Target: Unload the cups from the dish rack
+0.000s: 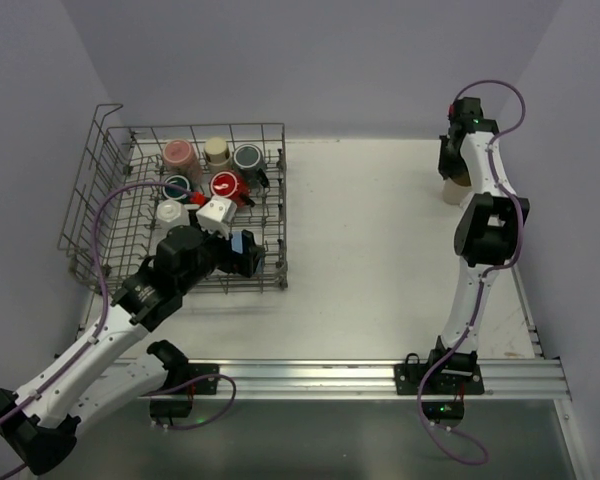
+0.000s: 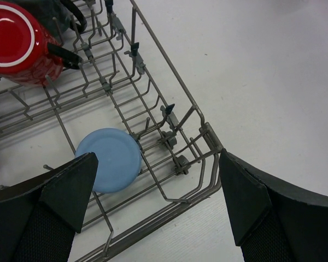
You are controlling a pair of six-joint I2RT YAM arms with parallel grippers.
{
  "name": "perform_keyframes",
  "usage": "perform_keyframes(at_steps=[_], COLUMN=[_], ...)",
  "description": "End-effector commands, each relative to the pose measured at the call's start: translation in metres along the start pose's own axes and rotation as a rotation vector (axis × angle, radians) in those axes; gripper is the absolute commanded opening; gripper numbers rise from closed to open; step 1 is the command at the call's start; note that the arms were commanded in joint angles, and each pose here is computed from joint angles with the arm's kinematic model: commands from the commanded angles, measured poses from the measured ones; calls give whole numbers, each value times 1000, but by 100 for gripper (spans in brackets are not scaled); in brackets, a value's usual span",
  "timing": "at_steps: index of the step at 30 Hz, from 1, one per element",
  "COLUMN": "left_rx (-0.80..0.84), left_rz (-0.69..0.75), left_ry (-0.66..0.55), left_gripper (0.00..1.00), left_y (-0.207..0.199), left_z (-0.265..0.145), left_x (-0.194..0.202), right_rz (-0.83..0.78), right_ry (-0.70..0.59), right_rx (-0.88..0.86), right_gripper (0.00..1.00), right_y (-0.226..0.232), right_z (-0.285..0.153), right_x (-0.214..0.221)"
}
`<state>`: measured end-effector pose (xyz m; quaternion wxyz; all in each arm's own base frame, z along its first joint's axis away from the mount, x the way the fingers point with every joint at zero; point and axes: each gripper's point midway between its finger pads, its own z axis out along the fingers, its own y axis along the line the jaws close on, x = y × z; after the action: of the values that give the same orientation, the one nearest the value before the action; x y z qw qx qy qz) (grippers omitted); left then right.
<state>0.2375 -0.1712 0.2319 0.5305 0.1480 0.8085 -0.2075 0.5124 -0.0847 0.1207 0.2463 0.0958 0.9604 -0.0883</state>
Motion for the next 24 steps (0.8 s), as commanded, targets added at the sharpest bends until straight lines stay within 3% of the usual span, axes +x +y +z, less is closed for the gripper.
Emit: perform_keyframes(at_steps=[1,8,12,13,22,24], left_rx=[-34,-62,-86,-88,-122,-143], left_rz=[23,23,18,14,-10,-13], left_ry=[-15,6,19,19,69,82], left_gripper=[100,100,100,100,100,100], left_y=[5,10,15,15,17,20], left_z=[2,7,11,12,22,23], left_x=[-6,-3,-1,-3,-2,-1], right_rz=[-25,-27,6,7,73,106], right_ry=[-34,-13,-68,-79,-295,-360], right_rx=[-62,-108,-97,-97,-135,-168], right_gripper=[0,3,30,45,78,91], right_y=[10,19,17,16,13,15], right_z=[-7,0,-8,-10,-83,-111], right_x=[-13,-7,-16,-17,-63,-74])
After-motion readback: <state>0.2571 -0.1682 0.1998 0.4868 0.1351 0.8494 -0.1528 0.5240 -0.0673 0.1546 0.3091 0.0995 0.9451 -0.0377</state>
